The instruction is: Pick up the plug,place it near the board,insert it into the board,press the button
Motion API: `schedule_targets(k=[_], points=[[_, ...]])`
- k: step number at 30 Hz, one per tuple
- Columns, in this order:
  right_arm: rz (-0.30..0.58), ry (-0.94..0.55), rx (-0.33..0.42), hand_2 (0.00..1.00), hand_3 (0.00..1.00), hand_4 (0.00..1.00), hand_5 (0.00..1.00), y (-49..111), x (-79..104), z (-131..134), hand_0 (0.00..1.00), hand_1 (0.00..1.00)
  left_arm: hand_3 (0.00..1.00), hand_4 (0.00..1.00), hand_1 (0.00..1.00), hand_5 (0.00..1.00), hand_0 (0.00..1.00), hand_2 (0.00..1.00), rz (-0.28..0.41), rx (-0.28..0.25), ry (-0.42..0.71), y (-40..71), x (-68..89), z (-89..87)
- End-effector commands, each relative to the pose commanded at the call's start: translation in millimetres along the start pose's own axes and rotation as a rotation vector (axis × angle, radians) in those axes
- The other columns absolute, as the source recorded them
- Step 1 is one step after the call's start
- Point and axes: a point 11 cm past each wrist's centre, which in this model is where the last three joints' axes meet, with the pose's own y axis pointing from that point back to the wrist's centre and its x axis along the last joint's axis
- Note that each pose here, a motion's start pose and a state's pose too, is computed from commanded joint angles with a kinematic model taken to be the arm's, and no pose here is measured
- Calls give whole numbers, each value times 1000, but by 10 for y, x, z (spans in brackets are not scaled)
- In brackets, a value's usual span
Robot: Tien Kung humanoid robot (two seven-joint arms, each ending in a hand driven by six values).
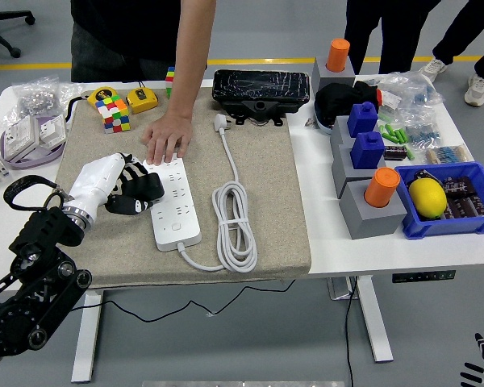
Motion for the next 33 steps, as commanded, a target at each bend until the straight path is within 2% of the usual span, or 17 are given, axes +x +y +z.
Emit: schedule_targets(k=[9, 14, 20, 22, 26, 27, 28, 33], points=[[1, 0, -3, 615, 642, 998, 998, 0, 6, 7, 744, 630, 507, 739, 238, 2, 290, 331, 52, 0, 9, -18, 182, 2], [1, -1, -4, 614, 642, 998, 998, 0, 3, 15, 744, 630, 507, 738, 236, 2, 290, 327, 60, 24, 3, -25, 214, -101], [1, -1, -7, 614, 642, 998, 998, -1, 3, 32, 744, 630, 506, 729, 255, 2, 306, 328, 49, 80, 0, -18, 203, -308], [2, -1, -8, 615, 643, 998, 998, -1, 5, 38, 744, 630, 505, 722, 292, 2, 323, 342, 40, 101, -4, -6, 183, -393], [2, -1, -10, 615, 643, 998, 998, -1, 10, 42, 744, 630, 505, 722, 292, 2, 323, 342, 12, 135, -8, 31, 117, -538], [2, -2, -9, 615, 643, 998, 998, -1, 10, 41, 744, 630, 505, 722, 292, 2, 323, 342, 7, 137, -9, 39, 102, -553], [2, -2, -8, 615, 642, 998, 998, -1, 10, 36, 744, 630, 502, 717, 334, 2, 343, 357, 3, 139, -9, 44, 88, -561], [2, -5, -3, 615, 642, 998, 998, 0, 2, 9, 744, 630, 502, 717, 334, 2, 343, 357, -8, 136, -6, 47, 52, -552]])
